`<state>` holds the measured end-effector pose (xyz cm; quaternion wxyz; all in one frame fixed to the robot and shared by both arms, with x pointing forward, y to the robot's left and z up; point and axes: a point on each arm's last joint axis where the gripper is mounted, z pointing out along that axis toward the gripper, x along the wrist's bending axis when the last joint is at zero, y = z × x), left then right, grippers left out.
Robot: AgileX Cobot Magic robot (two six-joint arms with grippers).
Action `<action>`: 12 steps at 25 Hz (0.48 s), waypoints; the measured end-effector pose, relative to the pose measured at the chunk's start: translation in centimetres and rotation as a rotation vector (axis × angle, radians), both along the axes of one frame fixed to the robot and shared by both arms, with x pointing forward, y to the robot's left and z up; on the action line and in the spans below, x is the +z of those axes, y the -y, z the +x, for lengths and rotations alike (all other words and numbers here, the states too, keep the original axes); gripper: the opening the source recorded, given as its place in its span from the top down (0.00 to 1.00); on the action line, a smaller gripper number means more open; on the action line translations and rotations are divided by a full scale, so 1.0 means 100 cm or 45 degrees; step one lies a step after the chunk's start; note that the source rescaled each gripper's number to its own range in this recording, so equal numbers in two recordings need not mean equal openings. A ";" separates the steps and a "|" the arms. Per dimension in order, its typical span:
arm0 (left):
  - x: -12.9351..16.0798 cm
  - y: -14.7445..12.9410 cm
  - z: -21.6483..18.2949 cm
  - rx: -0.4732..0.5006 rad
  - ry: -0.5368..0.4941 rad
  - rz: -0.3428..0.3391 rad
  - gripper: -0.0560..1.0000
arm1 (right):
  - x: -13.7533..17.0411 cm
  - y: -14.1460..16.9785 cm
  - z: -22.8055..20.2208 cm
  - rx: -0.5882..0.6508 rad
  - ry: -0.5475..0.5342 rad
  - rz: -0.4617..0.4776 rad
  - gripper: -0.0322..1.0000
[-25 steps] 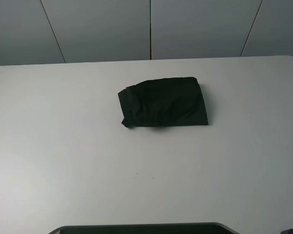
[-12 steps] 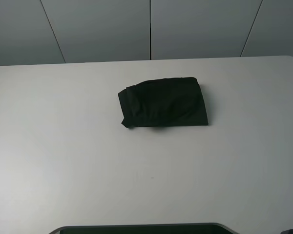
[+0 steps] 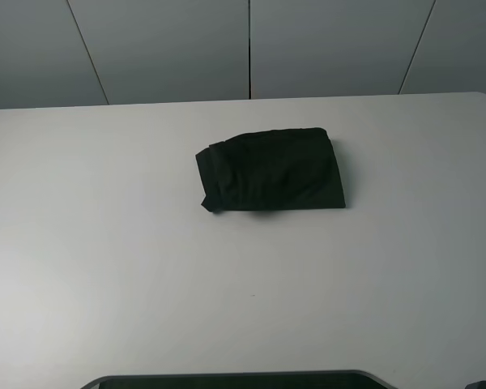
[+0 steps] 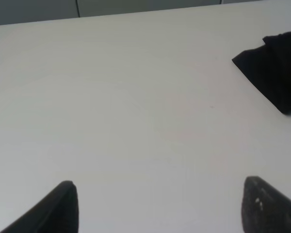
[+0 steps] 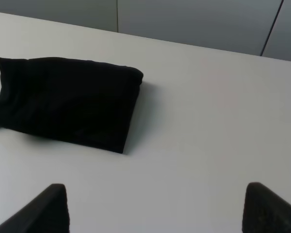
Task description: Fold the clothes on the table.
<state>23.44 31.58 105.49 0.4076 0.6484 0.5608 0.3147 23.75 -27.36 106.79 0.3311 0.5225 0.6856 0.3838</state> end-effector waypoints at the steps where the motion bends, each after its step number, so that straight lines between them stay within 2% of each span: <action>1: 0.000 0.000 0.000 -0.007 0.002 -0.001 0.10 | -0.003 0.000 0.002 0.004 -0.008 -0.004 0.20; 5: 0.000 0.001 0.000 -0.029 0.009 0.012 0.10 | -0.008 0.001 0.003 0.001 -0.037 -0.025 0.20; 12: 0.000 0.003 0.000 -0.049 0.006 0.004 0.10 | -0.014 0.008 -0.006 -0.102 0.011 -0.078 0.20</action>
